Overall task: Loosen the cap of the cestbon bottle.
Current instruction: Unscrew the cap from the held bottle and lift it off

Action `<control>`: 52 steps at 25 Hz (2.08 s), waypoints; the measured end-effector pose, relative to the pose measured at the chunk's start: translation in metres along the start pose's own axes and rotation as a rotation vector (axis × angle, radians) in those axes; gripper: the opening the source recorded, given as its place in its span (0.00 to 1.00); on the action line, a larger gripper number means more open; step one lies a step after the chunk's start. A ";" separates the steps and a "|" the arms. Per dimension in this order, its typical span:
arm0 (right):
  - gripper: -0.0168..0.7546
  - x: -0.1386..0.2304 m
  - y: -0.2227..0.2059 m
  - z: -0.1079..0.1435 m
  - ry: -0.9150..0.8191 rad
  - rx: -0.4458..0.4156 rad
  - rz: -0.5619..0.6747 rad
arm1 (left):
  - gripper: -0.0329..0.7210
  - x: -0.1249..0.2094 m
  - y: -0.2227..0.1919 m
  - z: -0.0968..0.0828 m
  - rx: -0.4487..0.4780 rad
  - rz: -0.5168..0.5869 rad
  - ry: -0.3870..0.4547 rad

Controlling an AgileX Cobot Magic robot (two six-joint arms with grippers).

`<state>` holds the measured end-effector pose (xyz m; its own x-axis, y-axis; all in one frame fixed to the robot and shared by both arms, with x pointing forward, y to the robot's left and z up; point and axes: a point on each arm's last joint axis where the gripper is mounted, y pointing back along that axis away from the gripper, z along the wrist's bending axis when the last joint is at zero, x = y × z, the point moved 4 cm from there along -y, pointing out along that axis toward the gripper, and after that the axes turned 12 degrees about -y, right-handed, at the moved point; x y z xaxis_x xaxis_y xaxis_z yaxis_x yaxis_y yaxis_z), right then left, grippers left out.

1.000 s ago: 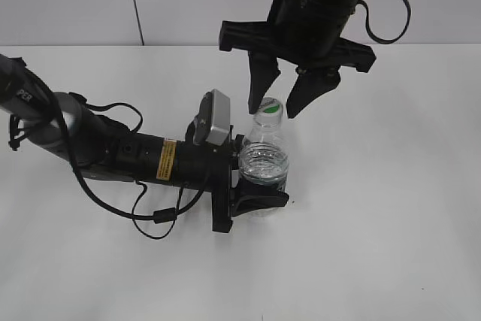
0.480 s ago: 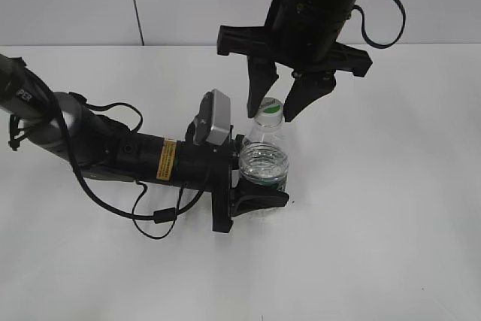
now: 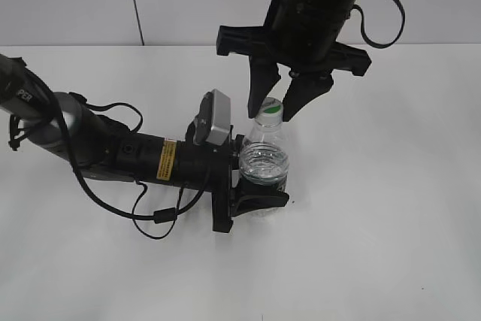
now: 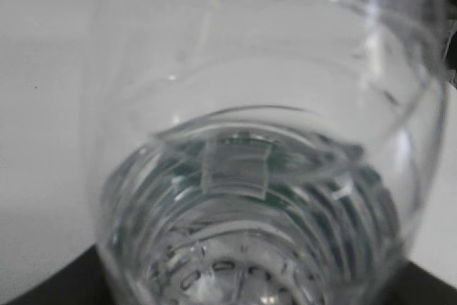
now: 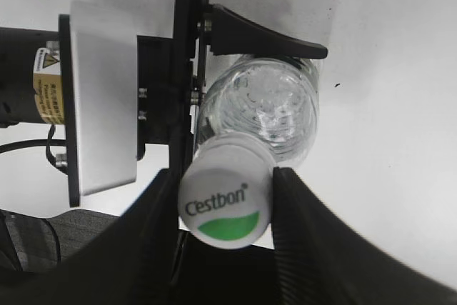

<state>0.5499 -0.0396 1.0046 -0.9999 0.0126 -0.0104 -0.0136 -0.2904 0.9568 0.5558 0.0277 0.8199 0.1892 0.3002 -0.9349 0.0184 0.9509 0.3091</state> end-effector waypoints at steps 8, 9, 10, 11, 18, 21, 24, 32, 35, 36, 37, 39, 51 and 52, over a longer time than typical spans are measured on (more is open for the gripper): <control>0.41 0.000 0.000 0.000 0.159 -0.001 0.000 | 0.58 0.000 0.000 0.000 0.000 0.000 0.000; 0.41 0.000 0.000 0.000 0.214 -0.001 0.000 | 0.58 0.000 0.000 0.000 0.000 0.000 0.000; 0.41 0.000 0.000 0.000 0.259 -0.001 0.000 | 0.58 0.000 0.000 0.000 0.002 0.001 -0.001; 0.41 0.000 0.000 0.000 0.316 -0.001 0.000 | 0.58 0.000 0.000 0.000 0.002 0.001 -0.001; 0.41 0.000 0.000 0.000 0.830 -0.002 -0.002 | 0.58 0.000 0.000 0.000 0.003 0.002 -0.002; 0.41 0.000 0.001 0.001 1.018 -0.002 -0.003 | 0.58 0.000 0.000 0.000 0.003 0.002 -0.002; 0.41 0.000 0.001 0.001 1.156 -0.001 -0.004 | 0.58 0.000 0.000 -0.001 0.004 0.003 -0.003; 0.41 -0.001 0.001 0.001 1.438 -0.001 -0.008 | 0.58 0.000 0.000 -0.001 0.004 0.003 -0.002; 0.41 -0.001 0.001 0.001 1.528 0.000 -0.008 | 0.58 0.000 0.000 -0.001 0.005 0.003 -0.003; 0.41 -0.001 0.001 0.001 1.557 0.000 -0.008 | 0.58 0.000 0.000 -0.001 0.006 0.003 -0.003; 0.41 -0.001 0.001 0.001 1.583 0.000 -0.008 | 0.58 0.000 0.000 -0.001 0.007 0.003 -0.004; 0.41 -0.001 0.001 0.001 1.621 0.000 -0.009 | 0.58 0.000 0.000 -0.001 0.008 0.004 -0.004; 0.40 0.005 0.022 0.003 1.666 0.007 -0.059 | 0.58 -0.001 0.000 -0.003 0.022 -0.005 -0.009; 0.40 0.006 0.025 0.003 1.667 0.009 -0.065 | 0.58 -0.001 0.000 -0.003 0.023 -0.006 -0.009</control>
<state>0.5438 -0.0435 1.0290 0.0887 -0.9433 -0.3199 -0.0586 -0.3256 0.9437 0.5526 0.0277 0.8201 0.1983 0.2938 -0.9351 0.0426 0.9505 0.3076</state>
